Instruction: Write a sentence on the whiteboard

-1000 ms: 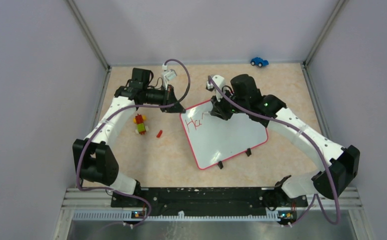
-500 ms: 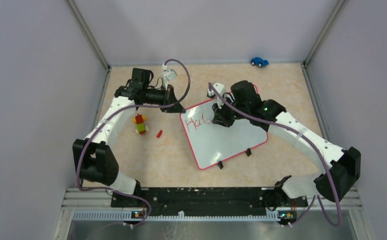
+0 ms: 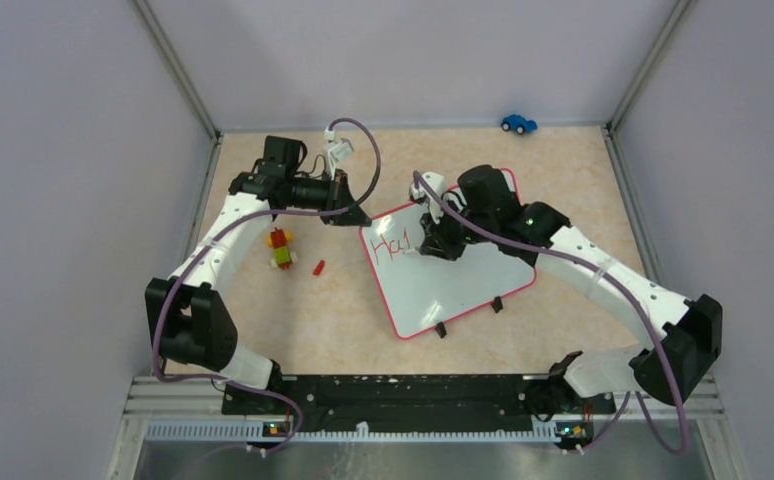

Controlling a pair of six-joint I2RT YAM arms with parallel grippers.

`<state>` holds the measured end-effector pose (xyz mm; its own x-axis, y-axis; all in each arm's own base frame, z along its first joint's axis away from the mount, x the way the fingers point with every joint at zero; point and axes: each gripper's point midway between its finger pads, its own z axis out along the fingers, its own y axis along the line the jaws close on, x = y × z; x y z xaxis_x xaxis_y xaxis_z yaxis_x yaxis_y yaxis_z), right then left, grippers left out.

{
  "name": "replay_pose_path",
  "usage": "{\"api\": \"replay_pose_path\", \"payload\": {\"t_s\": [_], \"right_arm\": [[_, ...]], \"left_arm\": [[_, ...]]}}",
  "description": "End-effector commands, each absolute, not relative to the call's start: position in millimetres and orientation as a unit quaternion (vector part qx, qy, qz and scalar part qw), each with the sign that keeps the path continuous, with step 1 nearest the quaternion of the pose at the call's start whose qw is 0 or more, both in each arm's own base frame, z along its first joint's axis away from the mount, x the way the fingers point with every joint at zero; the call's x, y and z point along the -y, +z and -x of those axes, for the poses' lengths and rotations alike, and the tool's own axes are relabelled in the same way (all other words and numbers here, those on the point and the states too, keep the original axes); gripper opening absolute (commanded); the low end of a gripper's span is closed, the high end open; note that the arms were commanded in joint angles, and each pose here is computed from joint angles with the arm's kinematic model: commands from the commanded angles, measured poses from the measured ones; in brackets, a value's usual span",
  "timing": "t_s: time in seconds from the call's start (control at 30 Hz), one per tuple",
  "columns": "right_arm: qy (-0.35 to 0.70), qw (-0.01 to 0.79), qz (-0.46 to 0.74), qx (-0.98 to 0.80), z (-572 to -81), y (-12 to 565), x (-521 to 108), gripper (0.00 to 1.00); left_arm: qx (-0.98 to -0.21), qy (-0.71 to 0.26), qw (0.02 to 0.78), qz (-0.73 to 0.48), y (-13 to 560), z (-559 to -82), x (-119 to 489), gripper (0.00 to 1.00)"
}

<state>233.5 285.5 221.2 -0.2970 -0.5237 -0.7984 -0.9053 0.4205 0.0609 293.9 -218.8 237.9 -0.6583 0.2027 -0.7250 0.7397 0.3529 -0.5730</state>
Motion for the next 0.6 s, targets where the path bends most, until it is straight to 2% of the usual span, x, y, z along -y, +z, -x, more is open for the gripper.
{"api": "replay_pose_path", "payload": {"t_s": [0.0,0.17,0.57], "right_arm": [[0.284,0.42,0.457,-0.731,-242.2,273.7,-291.0,0.0],[0.257,0.442,0.434,-0.742,-260.5,279.2,-280.7,0.0],[0.243,0.44,0.425,-0.752,-272.9,270.8,-283.9,0.0]], "left_arm": [[-0.776,-0.481,0.258,-0.316,229.5,-281.8,226.6,0.0],[-0.775,-0.483,0.257,-0.316,229.7,-281.6,227.4,0.0],[-0.776,-0.48,0.259,-0.317,229.9,-280.6,226.7,0.0]]}}
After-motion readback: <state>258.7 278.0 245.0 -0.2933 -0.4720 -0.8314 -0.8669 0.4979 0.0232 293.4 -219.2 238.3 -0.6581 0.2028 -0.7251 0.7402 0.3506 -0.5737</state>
